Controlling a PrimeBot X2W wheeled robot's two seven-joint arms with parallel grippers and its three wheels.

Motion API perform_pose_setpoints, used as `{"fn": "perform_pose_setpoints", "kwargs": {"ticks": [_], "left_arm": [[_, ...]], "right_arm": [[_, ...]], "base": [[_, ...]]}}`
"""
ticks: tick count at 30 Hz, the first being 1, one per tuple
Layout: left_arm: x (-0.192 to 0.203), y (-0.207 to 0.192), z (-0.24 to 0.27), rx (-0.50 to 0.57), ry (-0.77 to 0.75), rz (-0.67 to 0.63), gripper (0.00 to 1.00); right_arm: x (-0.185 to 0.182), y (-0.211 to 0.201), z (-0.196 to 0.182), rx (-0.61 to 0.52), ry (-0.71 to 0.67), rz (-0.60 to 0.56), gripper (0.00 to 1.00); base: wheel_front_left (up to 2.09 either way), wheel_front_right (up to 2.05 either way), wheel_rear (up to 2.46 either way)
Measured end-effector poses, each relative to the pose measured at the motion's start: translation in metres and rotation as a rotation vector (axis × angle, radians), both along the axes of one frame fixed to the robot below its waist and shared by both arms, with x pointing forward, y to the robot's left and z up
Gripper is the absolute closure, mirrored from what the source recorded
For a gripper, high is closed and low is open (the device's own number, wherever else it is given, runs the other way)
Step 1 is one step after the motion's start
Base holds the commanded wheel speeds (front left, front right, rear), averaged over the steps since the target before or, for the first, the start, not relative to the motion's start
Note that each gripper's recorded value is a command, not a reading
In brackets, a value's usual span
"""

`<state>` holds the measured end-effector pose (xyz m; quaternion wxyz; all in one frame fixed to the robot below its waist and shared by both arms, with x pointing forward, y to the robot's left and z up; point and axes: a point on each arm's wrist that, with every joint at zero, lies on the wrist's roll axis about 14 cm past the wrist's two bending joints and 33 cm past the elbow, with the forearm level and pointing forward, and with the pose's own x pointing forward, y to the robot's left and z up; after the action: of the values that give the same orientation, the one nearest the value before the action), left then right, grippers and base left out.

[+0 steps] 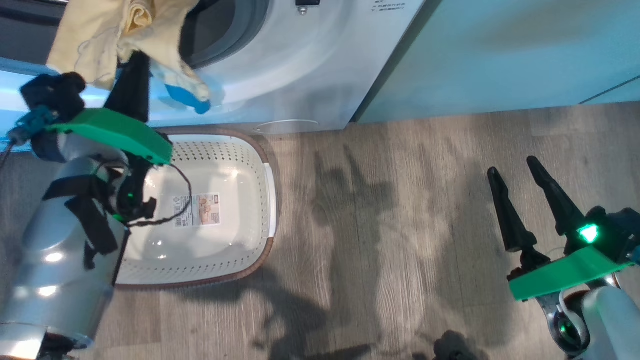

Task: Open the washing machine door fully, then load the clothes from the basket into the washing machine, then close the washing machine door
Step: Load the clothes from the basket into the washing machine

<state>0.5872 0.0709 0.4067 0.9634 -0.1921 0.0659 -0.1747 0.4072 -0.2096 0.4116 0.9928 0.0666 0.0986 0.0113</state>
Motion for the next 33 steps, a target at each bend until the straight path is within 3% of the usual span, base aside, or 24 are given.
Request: {"fn": "perform_pose_setpoints", "kwargs": {"ticks": [7, 13, 33], "left_arm": [[0.012, 0.019, 0.0, 0.058, -0.01, 0.048, 1.0], [0.05, 0.022, 0.021, 0.082, -0.068, 0.09, 1.0], [0.142, -0.002, 0.029, 0.124, -0.085, 0.144, 1.0]], "right_arm": [[0.001, 0.002, -0.001, 0.003, 0.001, 0.005, 0.0], [0.002, 0.004, -0.011, 0.006, 0.026, 0.009, 0.0], [0.008, 0.002, -0.04, 0.011, 0.099, -0.013, 0.0]], "base": [[0.0, 0.0, 0.0], [0.0, 0.0, 0.0], [0.0, 0.0, 0.0]]}}
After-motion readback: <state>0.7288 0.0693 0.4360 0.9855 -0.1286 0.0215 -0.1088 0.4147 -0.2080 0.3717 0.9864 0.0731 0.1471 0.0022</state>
